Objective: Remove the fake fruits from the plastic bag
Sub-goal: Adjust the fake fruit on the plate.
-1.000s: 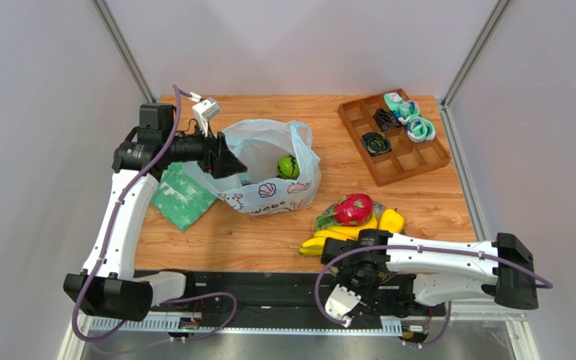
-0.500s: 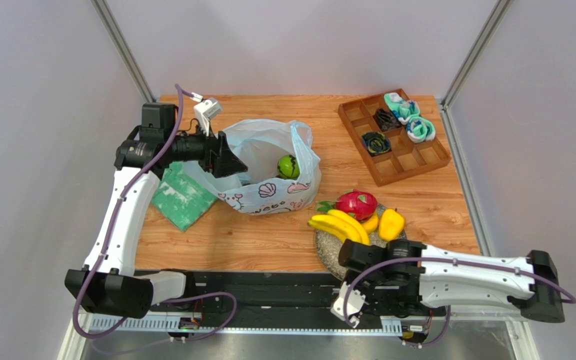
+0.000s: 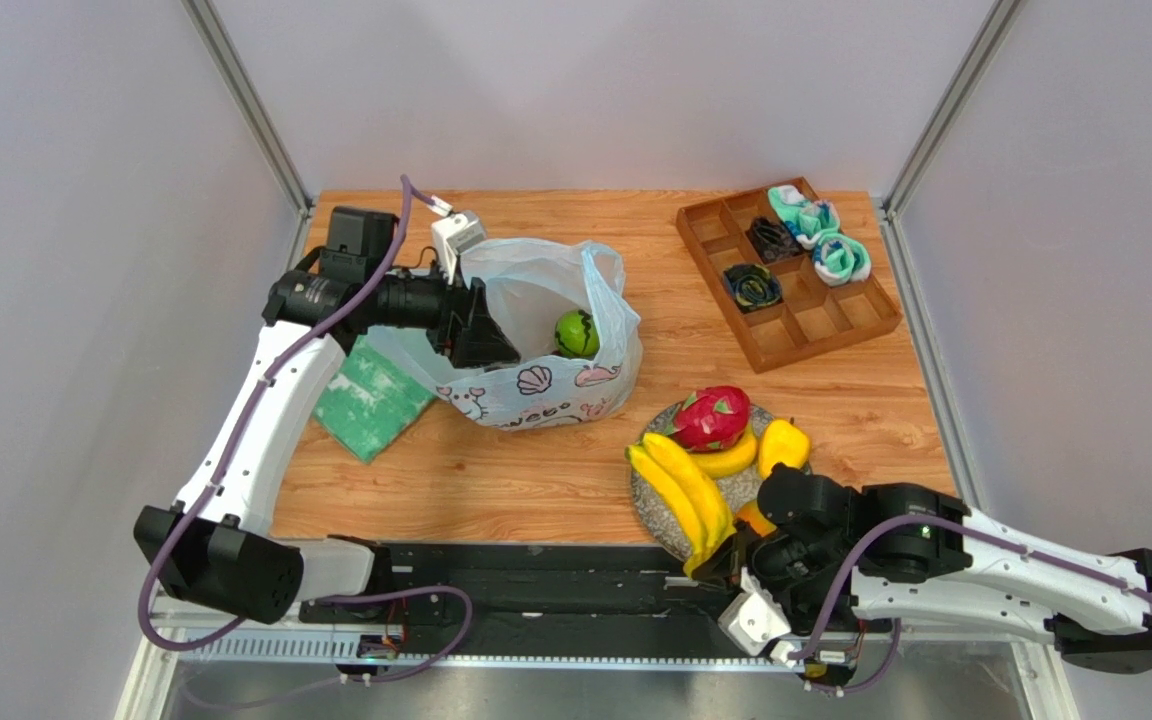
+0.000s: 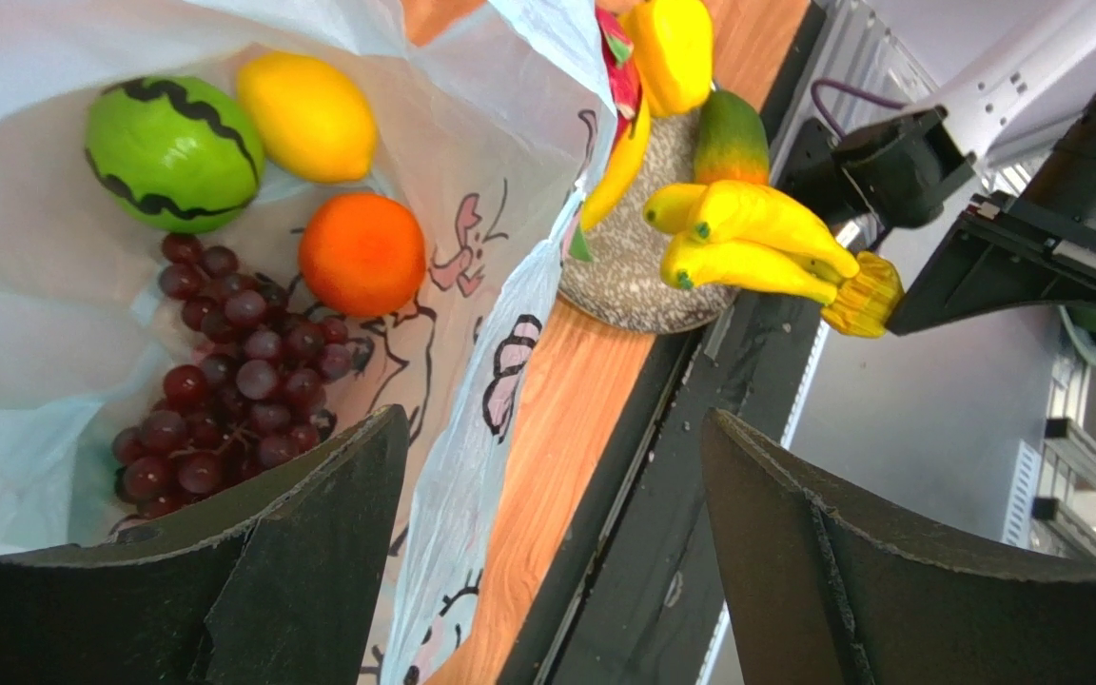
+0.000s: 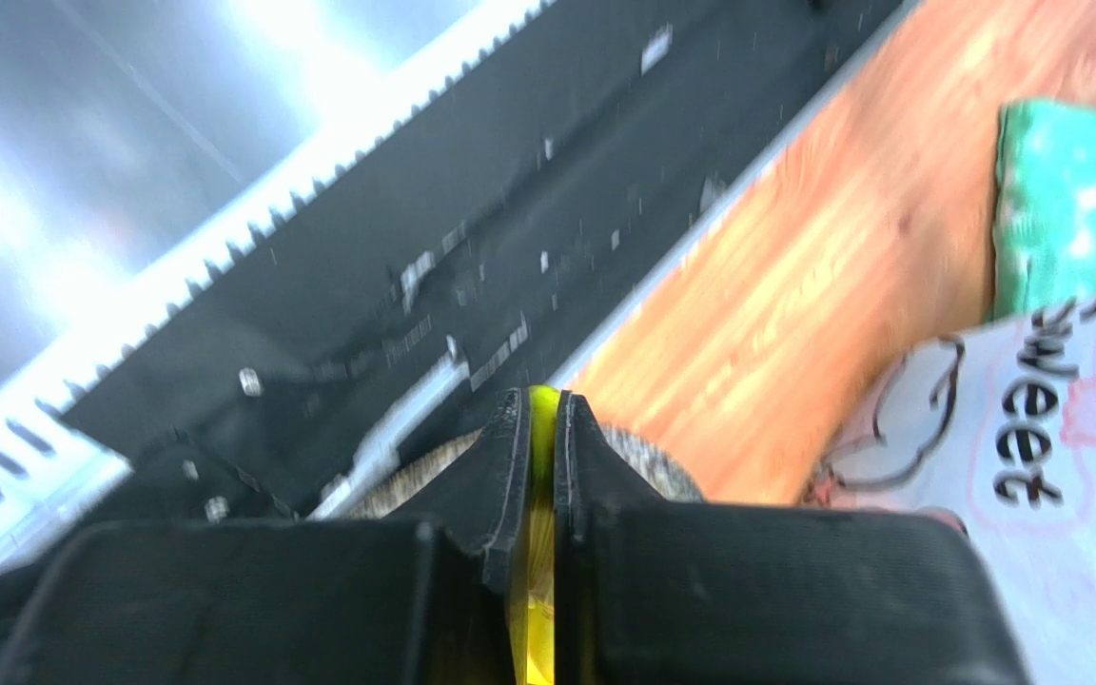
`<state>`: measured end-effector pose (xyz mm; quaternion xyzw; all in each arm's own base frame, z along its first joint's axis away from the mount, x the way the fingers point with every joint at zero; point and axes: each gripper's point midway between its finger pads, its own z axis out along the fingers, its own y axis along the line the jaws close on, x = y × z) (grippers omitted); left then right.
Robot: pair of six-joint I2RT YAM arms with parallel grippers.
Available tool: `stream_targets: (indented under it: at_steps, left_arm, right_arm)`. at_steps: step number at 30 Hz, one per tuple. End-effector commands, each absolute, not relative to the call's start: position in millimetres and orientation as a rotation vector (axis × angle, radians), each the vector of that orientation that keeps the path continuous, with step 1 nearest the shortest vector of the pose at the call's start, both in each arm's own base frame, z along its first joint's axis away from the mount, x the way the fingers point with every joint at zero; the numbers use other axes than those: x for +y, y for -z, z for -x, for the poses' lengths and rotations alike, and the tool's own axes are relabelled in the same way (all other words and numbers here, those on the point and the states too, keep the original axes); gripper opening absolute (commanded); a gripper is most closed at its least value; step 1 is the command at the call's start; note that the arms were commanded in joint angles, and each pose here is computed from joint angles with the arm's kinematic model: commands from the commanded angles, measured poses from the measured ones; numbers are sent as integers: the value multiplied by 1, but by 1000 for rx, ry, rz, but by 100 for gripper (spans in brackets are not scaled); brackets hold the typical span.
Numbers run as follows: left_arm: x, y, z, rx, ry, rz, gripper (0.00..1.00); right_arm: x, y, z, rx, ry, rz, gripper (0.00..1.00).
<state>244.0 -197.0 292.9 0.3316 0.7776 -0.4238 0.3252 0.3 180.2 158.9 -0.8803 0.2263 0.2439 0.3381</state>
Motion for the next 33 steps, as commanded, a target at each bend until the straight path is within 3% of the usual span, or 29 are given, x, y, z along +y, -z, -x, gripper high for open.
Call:
stream_targets:
  at_steps: [1,17,19,20,25,29,33]
  left_arm:
    - [-201,-281,-246,2061,1113,-919,83]
    - [-199,-250,-248,2139,1097,-927,82]
    - [-199,-249,-247,2145,1097,-924,82]
    - [-198,-248,-247,2147,1096,-925,82]
    - [-199,-251,-247,2134,1099,-928,82]
    - [-201,-257,-246,2108,1114,-927,82]
    - [-201,-261,-242,2080,1115,-933,82]
  right_arm:
    - [203,-186,27,516,-862,2181,0]
    - [207,-149,20,697,-955,2119,1]
    - [206,-148,16,713,-936,2112,7]
    - [206,-146,14,728,-923,2110,16]
    - [202,-151,-1,776,-822,2122,27]
    - [182,-151,-6,845,-744,2187,47]
    - [172,-154,-27,965,-601,2168,47]
